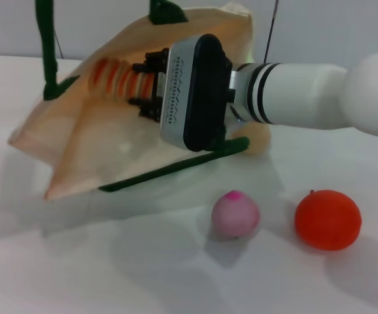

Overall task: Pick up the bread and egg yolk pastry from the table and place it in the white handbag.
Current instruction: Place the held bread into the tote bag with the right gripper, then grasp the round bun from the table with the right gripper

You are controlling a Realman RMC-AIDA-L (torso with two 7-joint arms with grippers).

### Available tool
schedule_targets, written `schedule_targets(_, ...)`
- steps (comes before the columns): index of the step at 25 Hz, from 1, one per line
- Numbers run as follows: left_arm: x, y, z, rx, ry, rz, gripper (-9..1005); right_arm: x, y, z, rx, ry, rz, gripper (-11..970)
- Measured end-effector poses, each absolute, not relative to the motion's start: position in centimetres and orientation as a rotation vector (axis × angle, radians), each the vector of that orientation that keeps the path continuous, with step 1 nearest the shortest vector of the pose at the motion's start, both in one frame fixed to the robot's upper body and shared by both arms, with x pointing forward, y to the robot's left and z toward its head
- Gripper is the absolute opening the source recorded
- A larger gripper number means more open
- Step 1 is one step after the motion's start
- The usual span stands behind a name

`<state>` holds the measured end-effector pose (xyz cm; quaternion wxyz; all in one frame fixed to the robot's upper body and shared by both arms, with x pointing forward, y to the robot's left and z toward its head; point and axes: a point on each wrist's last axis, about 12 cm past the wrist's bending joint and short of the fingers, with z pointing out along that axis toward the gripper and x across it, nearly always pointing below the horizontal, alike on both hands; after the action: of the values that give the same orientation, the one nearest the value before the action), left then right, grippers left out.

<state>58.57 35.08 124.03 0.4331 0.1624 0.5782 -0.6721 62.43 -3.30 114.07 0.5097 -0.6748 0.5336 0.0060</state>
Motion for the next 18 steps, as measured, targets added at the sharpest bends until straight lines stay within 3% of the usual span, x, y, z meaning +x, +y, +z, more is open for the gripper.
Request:
schedule_targets(2,58.6,35.5,123.8,0.374,1.442,-1.654,129,62.0,-3.1,114.1,-1.622,1.294,0.049,522)
schedule_targets(13,58.8,37.0,123.2,0.274,1.479,-1.565,128,60.2,-2.3,114.6,-1.678,1.32,0.244,880)
schedule_targets(18,58.8,38.2,122.7,0.201,1.501,-1.506,128,59.5,-3.1,115.5,-1.712,1.355,0.4,877)
